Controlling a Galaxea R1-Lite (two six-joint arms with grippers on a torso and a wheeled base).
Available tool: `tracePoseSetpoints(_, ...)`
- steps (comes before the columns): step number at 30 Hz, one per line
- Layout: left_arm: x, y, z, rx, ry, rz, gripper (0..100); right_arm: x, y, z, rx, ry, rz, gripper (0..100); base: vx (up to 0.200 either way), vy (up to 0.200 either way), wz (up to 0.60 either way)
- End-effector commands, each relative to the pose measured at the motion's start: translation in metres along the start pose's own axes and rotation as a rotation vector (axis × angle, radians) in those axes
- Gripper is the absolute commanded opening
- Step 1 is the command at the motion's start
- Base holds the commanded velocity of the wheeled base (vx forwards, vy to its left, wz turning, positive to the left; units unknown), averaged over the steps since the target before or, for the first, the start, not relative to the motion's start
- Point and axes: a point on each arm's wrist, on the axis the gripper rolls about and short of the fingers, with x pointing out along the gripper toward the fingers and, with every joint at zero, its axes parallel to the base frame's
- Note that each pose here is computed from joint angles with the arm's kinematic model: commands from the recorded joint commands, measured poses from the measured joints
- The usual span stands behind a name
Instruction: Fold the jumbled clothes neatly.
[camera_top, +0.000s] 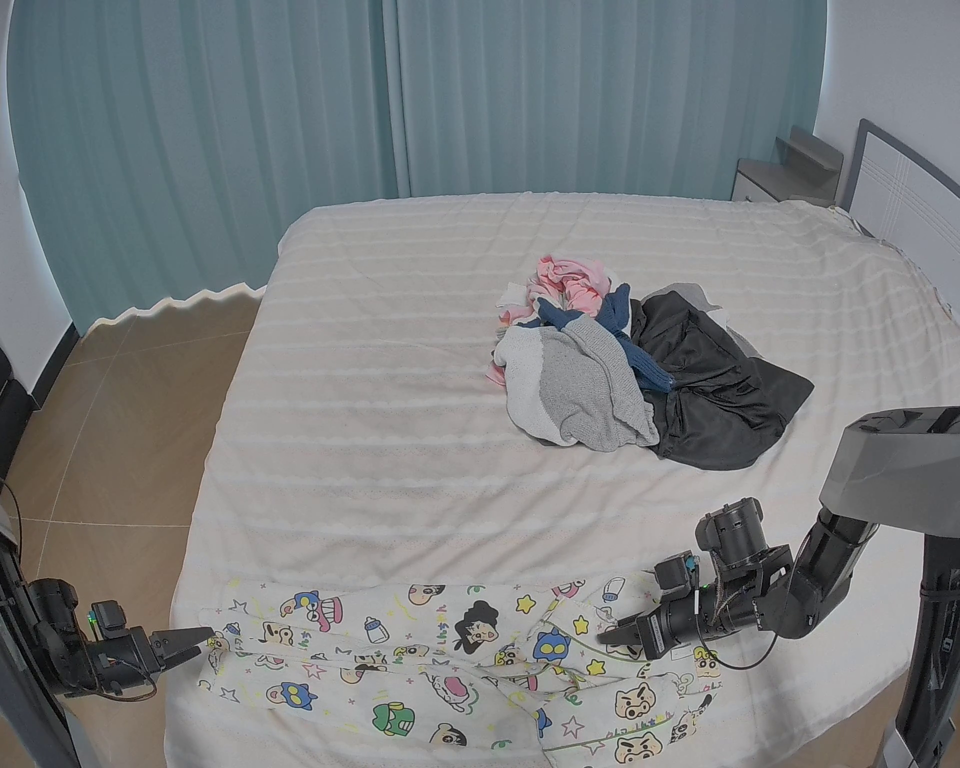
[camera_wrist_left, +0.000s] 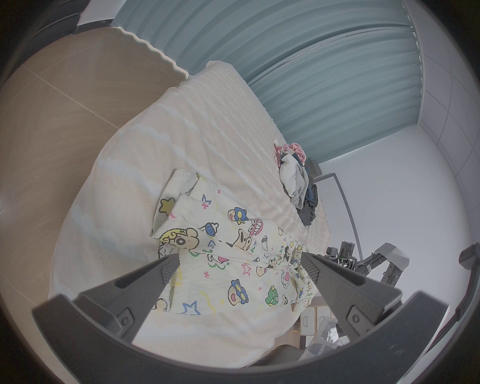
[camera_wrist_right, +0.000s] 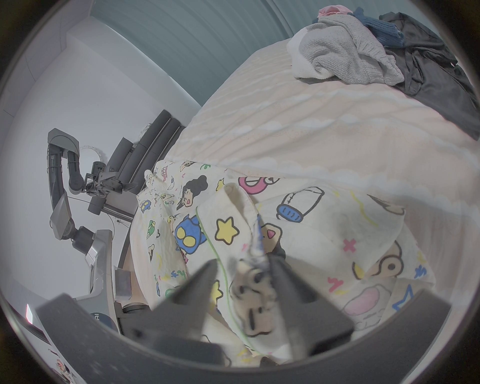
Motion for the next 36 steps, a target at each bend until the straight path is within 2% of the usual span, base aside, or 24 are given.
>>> tracePoseSetpoints(1,0.0,-0.001,-0.002,-0.008,0.003,0.0,100,0.0,0.0,0.001,-0.002,-0.003,-0.001,0,0.0,0.0,0.0)
tracePoseSetpoints(10,0.0,0.0,-0.002,-0.01,0.004,0.0,100,-0.008,0.003,0.006,-0.015,-0.029,-0.002,0,0.0,0.0,0.0)
tracePoseSetpoints(18,0.0,0.0,-0.002,-0.008,0.004,0.0,100,-0.018,0.016,0.023,-0.119,-0.09,0.005,0,0.0,0.0,0.0)
tracePoseSetpoints(20,0.0,0.0,-0.002,-0.008,0.004,0.0,100,-0.014,0.019,0.027,-0.144,-0.089,0.008,0,0.0,0.0,0.0)
tracePoseSetpoints(27,0.0,0.0,-0.002,-0.008,0.004,0.0,100,-0.007,0.017,0.043,-0.152,-0.071,0.005,0,0.0,0.0,0.0)
tracePoseSetpoints(36,0.0,0.0,-0.002,-0.008,0.004,0.0,100,0.007,0.008,0.05,-0.172,-0.014,-0.063,0,0.0,0.0,0.0)
